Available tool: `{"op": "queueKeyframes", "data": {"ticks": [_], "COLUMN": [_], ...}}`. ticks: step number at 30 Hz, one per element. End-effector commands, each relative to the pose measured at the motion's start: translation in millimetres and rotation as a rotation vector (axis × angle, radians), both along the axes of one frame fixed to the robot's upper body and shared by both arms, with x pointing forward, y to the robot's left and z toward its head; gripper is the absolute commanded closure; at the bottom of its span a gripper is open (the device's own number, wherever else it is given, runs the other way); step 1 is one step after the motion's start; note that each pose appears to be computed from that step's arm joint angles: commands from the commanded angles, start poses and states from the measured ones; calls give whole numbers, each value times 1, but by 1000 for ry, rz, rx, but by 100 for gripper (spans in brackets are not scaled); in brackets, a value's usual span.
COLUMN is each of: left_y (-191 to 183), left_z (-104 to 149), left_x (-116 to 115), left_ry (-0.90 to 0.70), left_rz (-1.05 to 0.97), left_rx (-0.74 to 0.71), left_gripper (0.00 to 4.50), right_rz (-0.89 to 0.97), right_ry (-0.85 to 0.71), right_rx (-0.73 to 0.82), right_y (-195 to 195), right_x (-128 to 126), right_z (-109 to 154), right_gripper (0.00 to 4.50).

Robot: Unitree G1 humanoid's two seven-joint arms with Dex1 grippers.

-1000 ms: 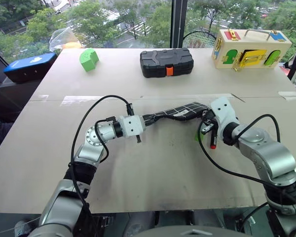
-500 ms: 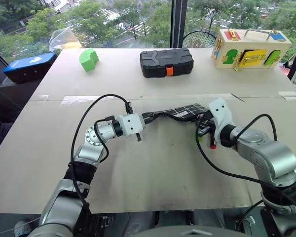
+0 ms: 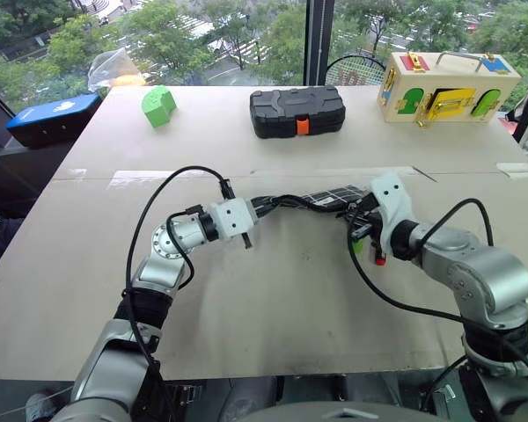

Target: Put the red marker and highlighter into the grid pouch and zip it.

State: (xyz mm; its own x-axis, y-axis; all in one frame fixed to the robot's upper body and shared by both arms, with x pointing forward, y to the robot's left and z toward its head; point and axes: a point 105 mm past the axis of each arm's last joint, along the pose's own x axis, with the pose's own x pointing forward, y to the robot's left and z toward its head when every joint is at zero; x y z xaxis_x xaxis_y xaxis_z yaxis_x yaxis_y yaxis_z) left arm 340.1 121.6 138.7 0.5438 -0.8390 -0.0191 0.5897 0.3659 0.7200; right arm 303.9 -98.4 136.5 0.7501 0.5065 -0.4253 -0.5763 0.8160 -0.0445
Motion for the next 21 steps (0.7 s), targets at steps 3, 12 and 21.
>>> {"op": "queueKeyframes", "data": {"ticks": [3, 12, 21], "left_y": [-1, -2, -7], "left_z": [18, 26, 19], "left_x": [0, 4, -2], "left_ry": [-63, -92, -79], "left_rz": [4, 33, 3], "left_rx": [-40, -70, -45], "left_gripper": [450, 450, 450], "right_rz": [21, 41, 77], "right_ry": [-50, -61, -62], "right_rx": [14, 53, 87], "right_y": [2, 11, 21], "right_x": [-4, -3, -4], "right_z": [13, 19, 25], "right_gripper": [448, 448, 448]}}
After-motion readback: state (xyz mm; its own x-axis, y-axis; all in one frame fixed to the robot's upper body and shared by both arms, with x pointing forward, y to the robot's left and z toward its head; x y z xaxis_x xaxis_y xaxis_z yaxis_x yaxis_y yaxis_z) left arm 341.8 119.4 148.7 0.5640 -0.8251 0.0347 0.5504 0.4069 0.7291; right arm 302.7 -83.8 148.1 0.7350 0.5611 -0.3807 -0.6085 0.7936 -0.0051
